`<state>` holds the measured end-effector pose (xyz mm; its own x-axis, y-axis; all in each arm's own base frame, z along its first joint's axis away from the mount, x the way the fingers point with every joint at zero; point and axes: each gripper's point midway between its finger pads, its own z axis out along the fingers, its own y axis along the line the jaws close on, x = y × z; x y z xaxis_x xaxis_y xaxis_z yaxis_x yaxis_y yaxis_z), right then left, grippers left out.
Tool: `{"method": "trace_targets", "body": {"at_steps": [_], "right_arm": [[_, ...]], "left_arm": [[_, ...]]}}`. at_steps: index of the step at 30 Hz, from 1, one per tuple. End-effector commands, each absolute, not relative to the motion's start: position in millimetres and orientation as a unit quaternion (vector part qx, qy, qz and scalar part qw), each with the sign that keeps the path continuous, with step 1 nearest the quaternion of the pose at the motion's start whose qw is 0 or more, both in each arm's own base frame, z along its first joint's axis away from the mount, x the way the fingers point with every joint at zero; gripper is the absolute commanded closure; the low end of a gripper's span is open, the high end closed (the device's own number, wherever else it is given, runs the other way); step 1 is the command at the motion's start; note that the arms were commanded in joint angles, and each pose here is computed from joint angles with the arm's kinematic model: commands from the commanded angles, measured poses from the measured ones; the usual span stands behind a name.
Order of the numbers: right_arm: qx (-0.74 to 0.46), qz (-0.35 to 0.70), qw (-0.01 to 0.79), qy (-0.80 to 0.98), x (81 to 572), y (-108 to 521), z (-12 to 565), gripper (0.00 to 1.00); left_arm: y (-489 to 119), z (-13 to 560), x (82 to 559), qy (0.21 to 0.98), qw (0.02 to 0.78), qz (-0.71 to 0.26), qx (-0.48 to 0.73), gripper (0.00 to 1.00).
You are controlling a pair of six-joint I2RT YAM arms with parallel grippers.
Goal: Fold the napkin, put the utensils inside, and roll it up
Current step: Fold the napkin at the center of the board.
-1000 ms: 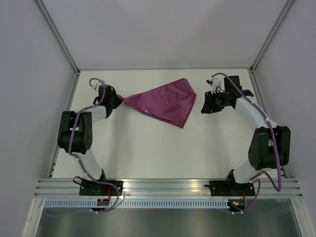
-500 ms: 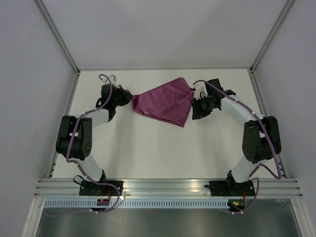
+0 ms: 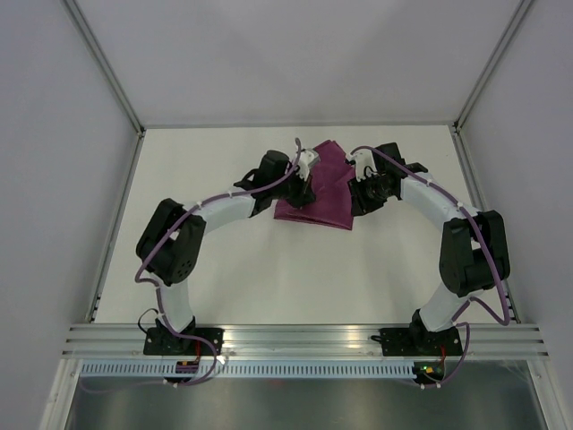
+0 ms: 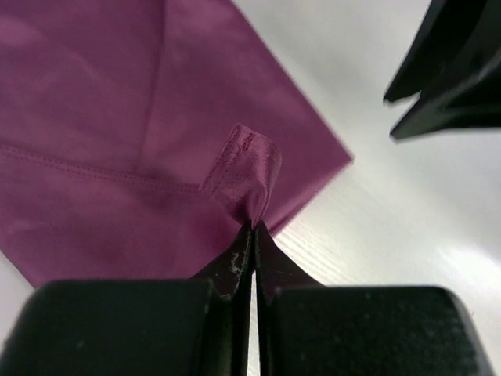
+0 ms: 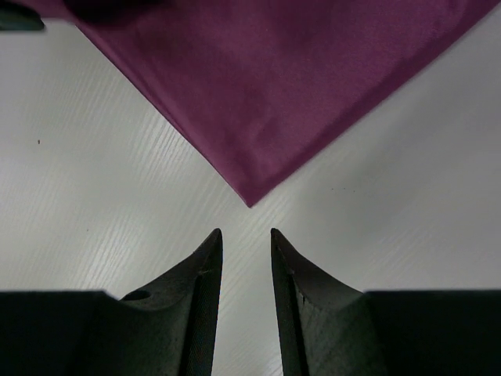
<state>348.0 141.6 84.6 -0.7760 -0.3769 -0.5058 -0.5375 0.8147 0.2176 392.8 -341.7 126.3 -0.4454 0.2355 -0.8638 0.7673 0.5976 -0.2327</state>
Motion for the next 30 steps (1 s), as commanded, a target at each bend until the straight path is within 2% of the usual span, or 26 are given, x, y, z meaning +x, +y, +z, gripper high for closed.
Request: {"method": "trace_targets", "body": {"at_steps": [1, 10, 21, 30], "right_arm": [[-0.250, 0.163, 0.242, 0.923, 358.1, 140.2, 94.5, 0.63], [-0.248, 0.159, 0.242, 0.925, 358.9, 138.8, 92.8, 0.63], [-0.246, 0.159, 0.246, 0.924, 358.7, 138.7, 96.1, 0.64], [-0.245, 0.157, 0.249, 0.924, 358.8, 138.2, 97.5, 0.64]], "left_arm": [[-351.1, 97.9, 373.3, 0.782, 0.379, -0.291, 0.400, 0.98], [-372.8, 51.3, 349.7, 0.801, 0.339, -0.257, 0.421, 0.98], [-376.6, 86.3, 375.2, 0.798, 0.419, -0.247, 0.357, 0.98], [-380.2, 88.4, 392.2, 0.811, 0.443, -0.251, 0.288, 0.98]]}}
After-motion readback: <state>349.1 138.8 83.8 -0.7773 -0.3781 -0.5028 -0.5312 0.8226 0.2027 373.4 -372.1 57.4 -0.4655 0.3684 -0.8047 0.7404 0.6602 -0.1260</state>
